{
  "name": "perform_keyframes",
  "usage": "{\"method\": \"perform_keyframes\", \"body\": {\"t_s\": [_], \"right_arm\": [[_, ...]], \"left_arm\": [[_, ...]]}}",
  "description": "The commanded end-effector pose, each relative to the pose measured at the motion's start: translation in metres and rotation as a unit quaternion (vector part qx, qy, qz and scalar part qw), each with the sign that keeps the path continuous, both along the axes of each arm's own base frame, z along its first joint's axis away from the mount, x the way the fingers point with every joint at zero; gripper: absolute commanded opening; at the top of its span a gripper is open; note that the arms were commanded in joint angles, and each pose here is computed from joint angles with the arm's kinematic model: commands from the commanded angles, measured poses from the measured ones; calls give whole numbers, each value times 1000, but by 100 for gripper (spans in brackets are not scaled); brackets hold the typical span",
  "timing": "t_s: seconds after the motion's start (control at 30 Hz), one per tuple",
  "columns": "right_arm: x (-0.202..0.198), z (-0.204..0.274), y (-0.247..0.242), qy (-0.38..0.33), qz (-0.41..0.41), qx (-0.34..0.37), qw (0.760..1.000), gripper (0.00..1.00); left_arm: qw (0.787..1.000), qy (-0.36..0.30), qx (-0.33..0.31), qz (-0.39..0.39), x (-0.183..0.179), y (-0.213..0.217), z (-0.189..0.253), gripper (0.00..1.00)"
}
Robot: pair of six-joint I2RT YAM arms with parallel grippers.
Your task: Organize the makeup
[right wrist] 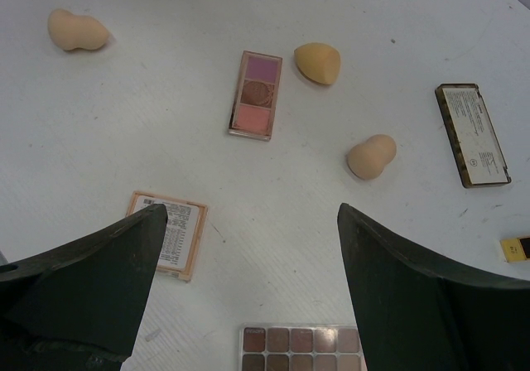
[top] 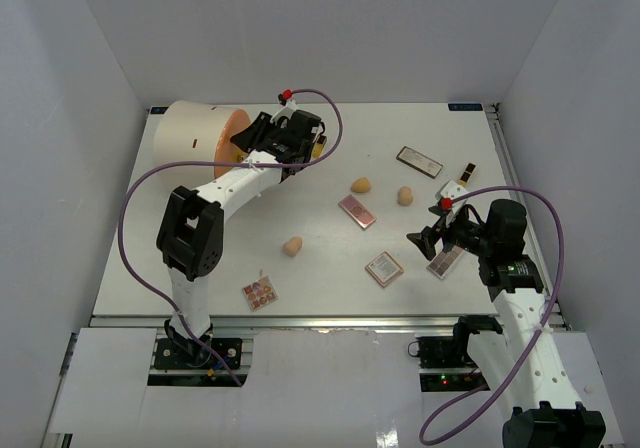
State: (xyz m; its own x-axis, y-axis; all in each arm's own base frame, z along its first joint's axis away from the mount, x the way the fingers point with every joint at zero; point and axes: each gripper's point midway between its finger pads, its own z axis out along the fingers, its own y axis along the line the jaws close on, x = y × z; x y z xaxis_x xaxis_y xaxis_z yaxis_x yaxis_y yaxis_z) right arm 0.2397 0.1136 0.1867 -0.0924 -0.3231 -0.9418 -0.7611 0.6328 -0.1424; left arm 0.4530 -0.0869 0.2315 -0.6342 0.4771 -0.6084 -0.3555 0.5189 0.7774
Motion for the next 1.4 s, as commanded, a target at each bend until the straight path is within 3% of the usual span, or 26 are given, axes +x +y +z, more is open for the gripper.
{"method": "perform_keyframes", "body": {"t_s": [0.0, 0.23, 0.73, 0.83, 0.9, 1.1, 1.23, 1.37], "right_arm": [[2, 18, 1, -26, 4, 2, 1000, 90], [2, 17, 2, -24, 5, 2, 1000, 90], [2, 17, 1, -25, 2, 1, 1000, 90], [2, 17, 0, -27, 1, 0, 1000, 90], [2, 17, 1, -27, 2, 0, 1000, 90], [2, 17, 1, -27, 2, 0, 1000, 90], [2, 16, 1, -25, 2, 0, 1000, 90], [3, 16, 0, -25, -1, -2, 1000, 90]], "left_arm": [[1000, -23, -17, -4, 0, -4, 14, 9], [998, -39, -31, -43, -11, -36, 32, 5], [995, -51, -30, -83, -29, -82, 35, 6], [995, -53, -30, -80, -29, -82, 36, 20], [995, -55, -32, -82, -29, -83, 39, 24], [992, -63, -43, -102, -34, -97, 51, 66], [986, -79, -67, -133, -42, -117, 70, 78], [980, -90, -83, -158, -54, -134, 86, 80]]}}
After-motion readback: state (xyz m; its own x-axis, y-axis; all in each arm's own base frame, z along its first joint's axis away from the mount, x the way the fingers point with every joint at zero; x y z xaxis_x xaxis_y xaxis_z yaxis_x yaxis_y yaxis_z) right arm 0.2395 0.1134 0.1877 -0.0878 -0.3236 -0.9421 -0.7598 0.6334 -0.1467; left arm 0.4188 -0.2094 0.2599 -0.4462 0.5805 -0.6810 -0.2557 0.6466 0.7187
